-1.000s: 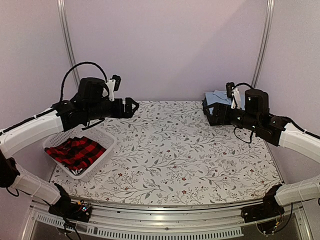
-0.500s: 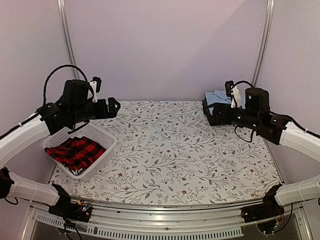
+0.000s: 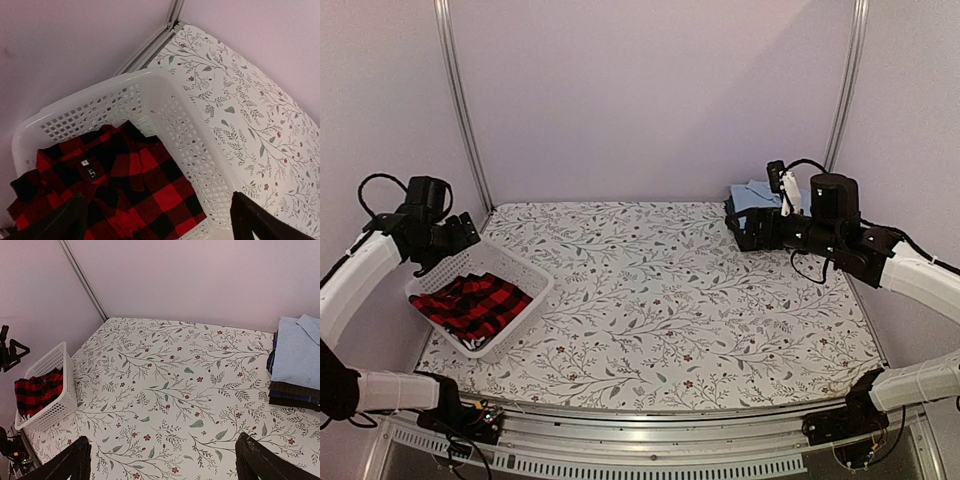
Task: Fold and stack the long sleeve shirts
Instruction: Pick up the square-folded shirt from the bin, then place the square-folded shirt at the center of the board.
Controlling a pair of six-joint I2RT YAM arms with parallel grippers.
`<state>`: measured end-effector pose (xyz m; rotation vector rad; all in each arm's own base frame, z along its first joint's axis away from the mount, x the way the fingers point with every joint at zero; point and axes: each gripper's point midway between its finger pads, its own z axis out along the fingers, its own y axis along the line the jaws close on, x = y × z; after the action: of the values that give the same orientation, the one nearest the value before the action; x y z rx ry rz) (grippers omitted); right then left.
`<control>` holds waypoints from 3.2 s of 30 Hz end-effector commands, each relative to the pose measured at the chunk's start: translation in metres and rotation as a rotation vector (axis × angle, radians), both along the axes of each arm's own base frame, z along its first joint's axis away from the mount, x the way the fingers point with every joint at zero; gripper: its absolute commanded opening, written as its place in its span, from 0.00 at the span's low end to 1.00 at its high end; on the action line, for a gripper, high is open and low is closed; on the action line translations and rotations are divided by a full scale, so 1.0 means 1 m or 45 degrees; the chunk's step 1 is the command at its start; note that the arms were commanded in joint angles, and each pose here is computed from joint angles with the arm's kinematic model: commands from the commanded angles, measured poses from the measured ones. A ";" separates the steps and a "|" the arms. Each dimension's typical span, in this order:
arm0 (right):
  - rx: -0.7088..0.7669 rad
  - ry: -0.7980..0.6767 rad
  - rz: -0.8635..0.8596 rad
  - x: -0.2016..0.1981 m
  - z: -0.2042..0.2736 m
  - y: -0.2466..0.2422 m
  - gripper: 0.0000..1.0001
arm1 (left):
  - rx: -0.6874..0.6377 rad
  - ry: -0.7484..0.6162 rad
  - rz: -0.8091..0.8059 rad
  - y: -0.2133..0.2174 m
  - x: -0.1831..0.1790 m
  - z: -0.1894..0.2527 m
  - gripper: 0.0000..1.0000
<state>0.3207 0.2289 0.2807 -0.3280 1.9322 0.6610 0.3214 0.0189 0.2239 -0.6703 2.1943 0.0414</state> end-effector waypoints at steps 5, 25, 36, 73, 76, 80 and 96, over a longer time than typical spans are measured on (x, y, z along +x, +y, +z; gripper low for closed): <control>-0.002 -0.035 0.034 -0.002 0.012 0.004 0.99 | -0.215 0.238 0.200 0.060 -0.030 -0.092 1.00; 0.006 -0.036 0.037 -0.001 0.001 0.006 0.99 | -0.393 0.446 0.467 0.107 -0.041 -0.186 1.00; 0.016 -0.047 0.043 -0.001 0.004 0.007 0.99 | -0.427 0.442 0.418 0.092 -0.032 -0.201 0.64; 0.047 -0.071 0.076 0.008 0.026 0.019 0.99 | -0.018 -0.659 -0.237 -0.022 0.057 0.231 0.00; 0.045 -0.079 0.074 0.009 0.029 0.019 0.99 | -0.015 -0.795 -0.366 -0.052 0.052 0.271 0.00; 0.044 -0.094 0.066 0.011 0.033 0.019 0.99 | -0.048 -0.918 -0.557 -0.101 0.044 0.303 0.00; 0.016 -0.146 -0.010 0.010 0.048 0.004 0.99 | -0.338 -0.794 -1.206 -0.349 0.003 0.227 0.00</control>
<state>0.3340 0.2404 0.3073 -0.3561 1.8658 0.6694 0.3322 -0.2920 0.4591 0.2405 1.7377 -0.7429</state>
